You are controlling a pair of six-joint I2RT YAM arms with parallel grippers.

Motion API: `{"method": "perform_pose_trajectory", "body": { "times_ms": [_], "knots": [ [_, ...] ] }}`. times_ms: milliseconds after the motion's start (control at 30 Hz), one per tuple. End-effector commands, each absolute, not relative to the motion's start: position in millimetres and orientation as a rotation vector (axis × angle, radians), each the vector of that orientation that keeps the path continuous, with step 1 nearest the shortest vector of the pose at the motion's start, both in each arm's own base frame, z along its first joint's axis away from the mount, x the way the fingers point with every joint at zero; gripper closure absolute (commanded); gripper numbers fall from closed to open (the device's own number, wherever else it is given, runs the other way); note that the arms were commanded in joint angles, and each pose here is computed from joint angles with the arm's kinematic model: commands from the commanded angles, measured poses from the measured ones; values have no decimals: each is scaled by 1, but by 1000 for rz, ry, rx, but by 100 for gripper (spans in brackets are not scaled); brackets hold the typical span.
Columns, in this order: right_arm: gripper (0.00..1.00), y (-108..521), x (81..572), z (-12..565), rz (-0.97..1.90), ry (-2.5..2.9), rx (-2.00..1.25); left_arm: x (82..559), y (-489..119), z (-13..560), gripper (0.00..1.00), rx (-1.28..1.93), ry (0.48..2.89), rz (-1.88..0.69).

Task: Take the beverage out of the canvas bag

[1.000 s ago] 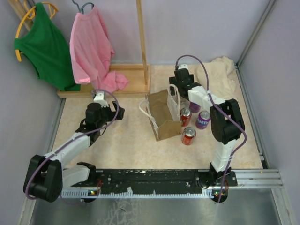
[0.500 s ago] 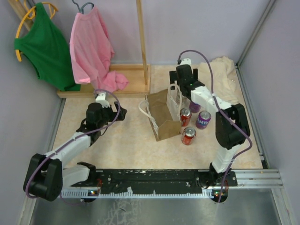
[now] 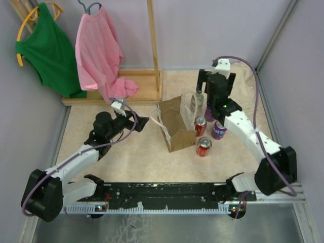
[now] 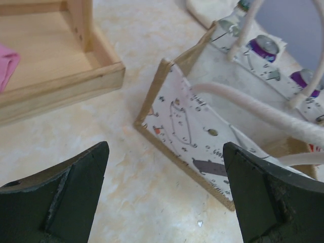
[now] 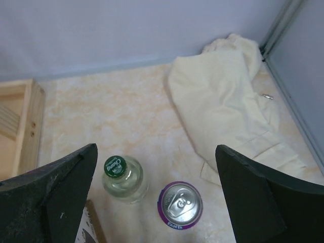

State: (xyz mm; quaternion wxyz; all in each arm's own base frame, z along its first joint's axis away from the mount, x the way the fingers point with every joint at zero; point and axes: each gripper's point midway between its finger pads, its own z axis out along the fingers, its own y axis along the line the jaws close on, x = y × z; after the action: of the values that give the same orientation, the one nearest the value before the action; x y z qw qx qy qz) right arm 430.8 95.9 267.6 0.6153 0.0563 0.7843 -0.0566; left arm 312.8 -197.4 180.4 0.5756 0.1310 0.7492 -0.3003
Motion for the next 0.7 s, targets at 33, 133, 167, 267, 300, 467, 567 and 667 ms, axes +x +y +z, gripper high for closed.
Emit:
{"method": "perform_pose_trajectory", "body": {
  "times_ms": [33, 133, 167, 267, 300, 467, 567, 667],
  "knots": [
    [1, 64, 393, 344, -79, 1544, 326, 304, -226, 212, 0, 436, 1597, -796],
    [1, 56, 373, 362, -50, 1497, 346, 301, -241, 210, 0, 471, 1594, -842],
    [1, 54, 368, 366, -42, 1486, 348, 300, -246, 209, 0, 480, 1594, -856],
    [1, 50, 354, 378, -19, 1465, 350, 301, -260, 204, 0, 497, 1607, -880],
    [1, 49, 350, 381, -11, 1460, 350, 302, -264, 201, 0, 501, 1613, -886],
    [4, 50, 334, 386, 6, 1457, 327, 306, -281, 204, 0, 516, 1595, -915],
    [7, 50, 326, 385, 7, 1460, 318, 312, -288, 205, 0, 504, 1601, -914],
    [11, 47, 319, 384, 5, 1465, 313, 321, -290, 199, 0, 460, 1634, -894]
  ]
}}
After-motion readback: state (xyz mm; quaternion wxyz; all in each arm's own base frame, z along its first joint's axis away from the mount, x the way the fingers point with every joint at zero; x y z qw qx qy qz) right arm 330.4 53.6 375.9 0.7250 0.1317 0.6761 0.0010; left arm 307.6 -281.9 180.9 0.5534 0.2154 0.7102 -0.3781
